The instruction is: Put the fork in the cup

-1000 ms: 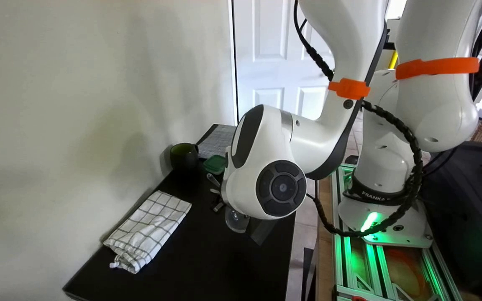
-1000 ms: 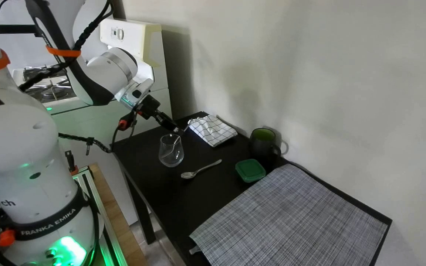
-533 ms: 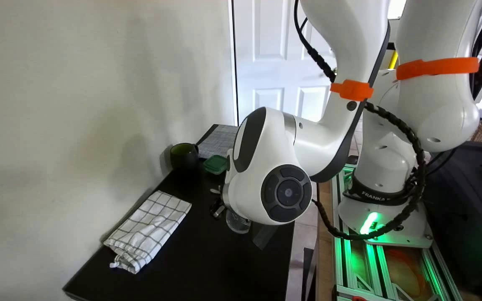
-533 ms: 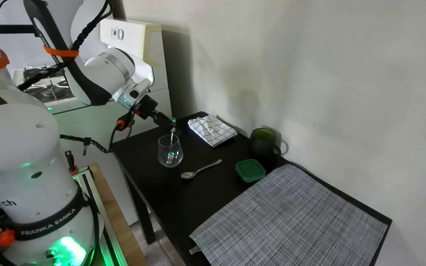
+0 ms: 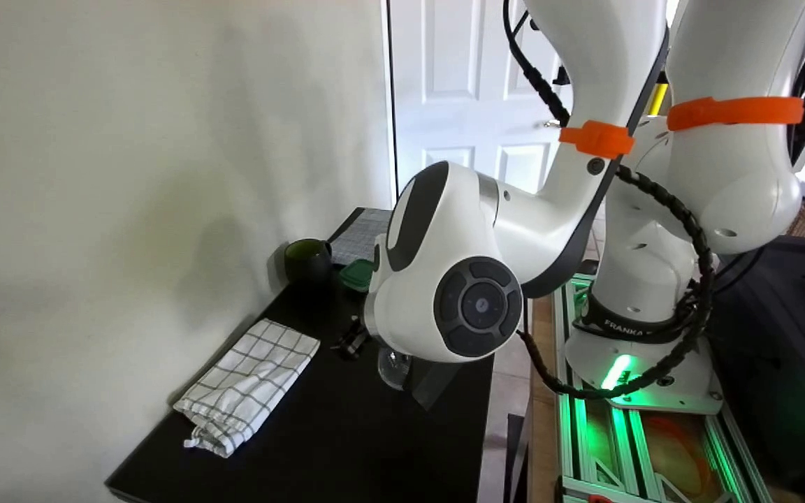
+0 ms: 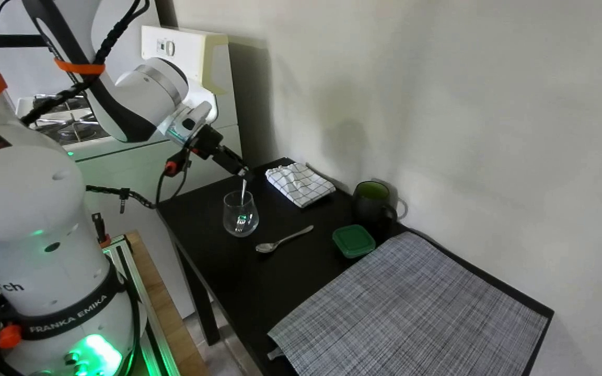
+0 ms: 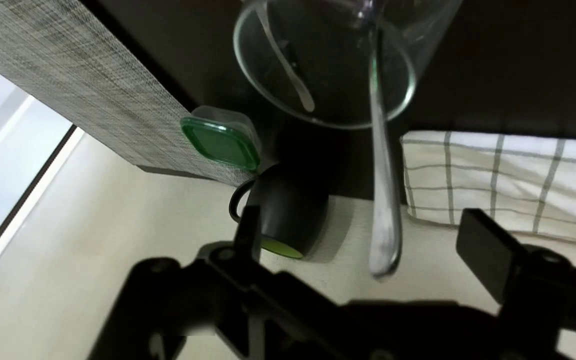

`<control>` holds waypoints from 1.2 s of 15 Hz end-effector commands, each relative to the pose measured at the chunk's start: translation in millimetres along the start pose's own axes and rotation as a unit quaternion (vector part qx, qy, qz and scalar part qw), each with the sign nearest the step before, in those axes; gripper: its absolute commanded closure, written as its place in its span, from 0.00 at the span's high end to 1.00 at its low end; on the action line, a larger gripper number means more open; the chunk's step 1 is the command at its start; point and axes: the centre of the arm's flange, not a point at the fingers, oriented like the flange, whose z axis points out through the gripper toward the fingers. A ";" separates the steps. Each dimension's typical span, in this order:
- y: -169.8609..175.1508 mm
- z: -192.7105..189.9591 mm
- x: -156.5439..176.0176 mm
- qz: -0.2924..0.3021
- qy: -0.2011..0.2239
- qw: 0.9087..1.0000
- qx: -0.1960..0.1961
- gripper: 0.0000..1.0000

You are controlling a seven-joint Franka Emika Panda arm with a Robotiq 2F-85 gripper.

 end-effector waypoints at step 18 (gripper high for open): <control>70.3 -15.4 123.9 -0.103 -0.184 0.970 0.124 1.00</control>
